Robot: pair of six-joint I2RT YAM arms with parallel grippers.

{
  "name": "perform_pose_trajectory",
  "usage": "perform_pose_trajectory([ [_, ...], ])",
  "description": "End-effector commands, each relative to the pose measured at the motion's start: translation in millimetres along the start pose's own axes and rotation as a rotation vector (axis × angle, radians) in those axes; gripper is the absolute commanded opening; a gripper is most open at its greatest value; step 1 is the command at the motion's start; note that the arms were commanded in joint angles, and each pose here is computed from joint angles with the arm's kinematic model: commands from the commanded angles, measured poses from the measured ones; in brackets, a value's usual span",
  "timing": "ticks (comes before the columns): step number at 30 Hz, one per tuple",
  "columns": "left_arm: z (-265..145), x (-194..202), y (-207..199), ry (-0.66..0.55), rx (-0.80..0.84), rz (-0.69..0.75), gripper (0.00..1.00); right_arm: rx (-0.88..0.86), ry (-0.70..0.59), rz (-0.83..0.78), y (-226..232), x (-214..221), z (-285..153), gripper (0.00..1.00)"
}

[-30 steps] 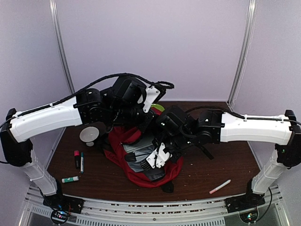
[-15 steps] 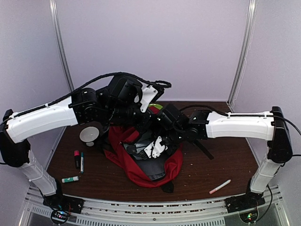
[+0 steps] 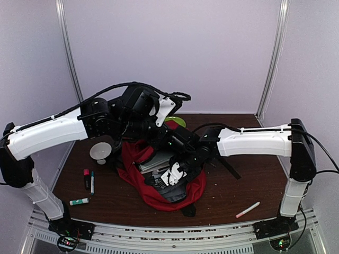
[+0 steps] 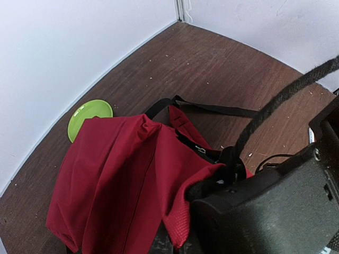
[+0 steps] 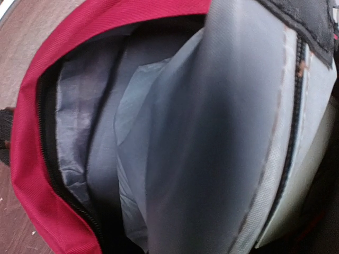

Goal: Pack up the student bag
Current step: Place the pencil case in the largest pocket of the bag.

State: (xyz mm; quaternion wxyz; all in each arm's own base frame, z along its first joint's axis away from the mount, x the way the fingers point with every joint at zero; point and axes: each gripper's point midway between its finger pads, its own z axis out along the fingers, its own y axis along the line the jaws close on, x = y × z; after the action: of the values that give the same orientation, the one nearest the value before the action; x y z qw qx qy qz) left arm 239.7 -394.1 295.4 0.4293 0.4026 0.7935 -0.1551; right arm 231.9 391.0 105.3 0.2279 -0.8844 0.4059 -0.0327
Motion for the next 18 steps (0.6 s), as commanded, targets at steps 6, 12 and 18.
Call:
perform_pose_trajectory([
  [6,-15.4,-37.1,-19.2,-0.124,0.085,0.008,0.00,0.060,0.057,0.196,-47.2,19.5,17.8,0.05],
  [12,-14.3,-32.1,-20.3,-0.113,0.091,0.009,0.00,0.278,0.118,0.285,-85.6,42.6,11.1,0.13],
  [18,-12.9,-37.6,-29.1,-0.118,0.137,0.013,0.00,0.274,0.134,0.438,-102.1,43.1,19.6,0.05],
])
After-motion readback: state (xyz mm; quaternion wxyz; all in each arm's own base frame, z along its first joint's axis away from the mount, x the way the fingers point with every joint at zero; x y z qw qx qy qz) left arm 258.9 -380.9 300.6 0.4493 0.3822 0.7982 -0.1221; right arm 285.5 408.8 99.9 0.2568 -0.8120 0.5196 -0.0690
